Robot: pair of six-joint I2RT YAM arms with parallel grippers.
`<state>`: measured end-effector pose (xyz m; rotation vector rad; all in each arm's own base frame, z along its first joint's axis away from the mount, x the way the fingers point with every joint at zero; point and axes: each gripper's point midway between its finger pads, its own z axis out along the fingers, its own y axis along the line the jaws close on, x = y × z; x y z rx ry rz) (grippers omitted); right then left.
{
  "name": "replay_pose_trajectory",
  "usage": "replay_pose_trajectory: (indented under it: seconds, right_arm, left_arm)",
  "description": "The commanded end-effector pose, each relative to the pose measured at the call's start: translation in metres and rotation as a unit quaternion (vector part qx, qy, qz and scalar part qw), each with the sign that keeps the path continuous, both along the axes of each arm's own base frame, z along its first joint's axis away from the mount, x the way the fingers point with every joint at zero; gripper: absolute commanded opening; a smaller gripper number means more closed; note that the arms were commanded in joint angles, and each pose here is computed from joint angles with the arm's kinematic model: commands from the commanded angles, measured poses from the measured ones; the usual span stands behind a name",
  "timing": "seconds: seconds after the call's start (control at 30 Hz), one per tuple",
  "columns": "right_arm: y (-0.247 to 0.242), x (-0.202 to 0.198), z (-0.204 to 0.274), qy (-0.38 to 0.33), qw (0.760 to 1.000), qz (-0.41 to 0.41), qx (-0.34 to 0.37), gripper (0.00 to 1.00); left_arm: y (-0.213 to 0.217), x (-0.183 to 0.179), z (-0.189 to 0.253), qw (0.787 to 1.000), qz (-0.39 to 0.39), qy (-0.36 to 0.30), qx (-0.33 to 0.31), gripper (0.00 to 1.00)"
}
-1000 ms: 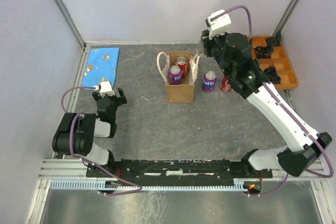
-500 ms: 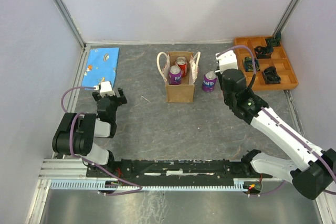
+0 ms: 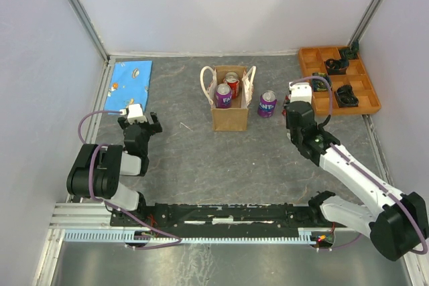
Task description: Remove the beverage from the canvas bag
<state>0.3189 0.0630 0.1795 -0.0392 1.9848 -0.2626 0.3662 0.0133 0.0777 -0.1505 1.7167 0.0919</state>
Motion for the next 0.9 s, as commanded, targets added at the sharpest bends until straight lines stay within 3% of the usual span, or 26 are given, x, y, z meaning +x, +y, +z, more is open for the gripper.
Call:
replay_pose_trajectory:
  seconds: [0.0, 0.73, 0.8, 0.87]
  right_arm:
    - [-0.001, 0.024, 0.043, -0.085, 0.993, -0.030, 0.082, 0.00]
    - [-0.008, 0.039, 0.013, -0.042, 0.991, -0.051, 0.117, 0.01]
    - [-0.009, 0.038, 0.009, -0.033, 0.991, -0.056, 0.114, 0.16]
    - [-0.010, 0.037, 0.006, -0.028, 0.991, -0.061, 0.114, 0.36]
  left_arm:
    - [0.001, 0.008, 0.015, 1.000, -0.002, -0.024, 0.019, 0.99]
    - [0.001, 0.008, 0.014, 1.000, -0.003, -0.024, 0.019, 0.99]
    - [0.001, 0.008, 0.014, 1.000, -0.002, -0.024, 0.019, 0.99]
    - [0.001, 0.008, 0.014, 1.000, -0.003, -0.024, 0.019, 0.99]
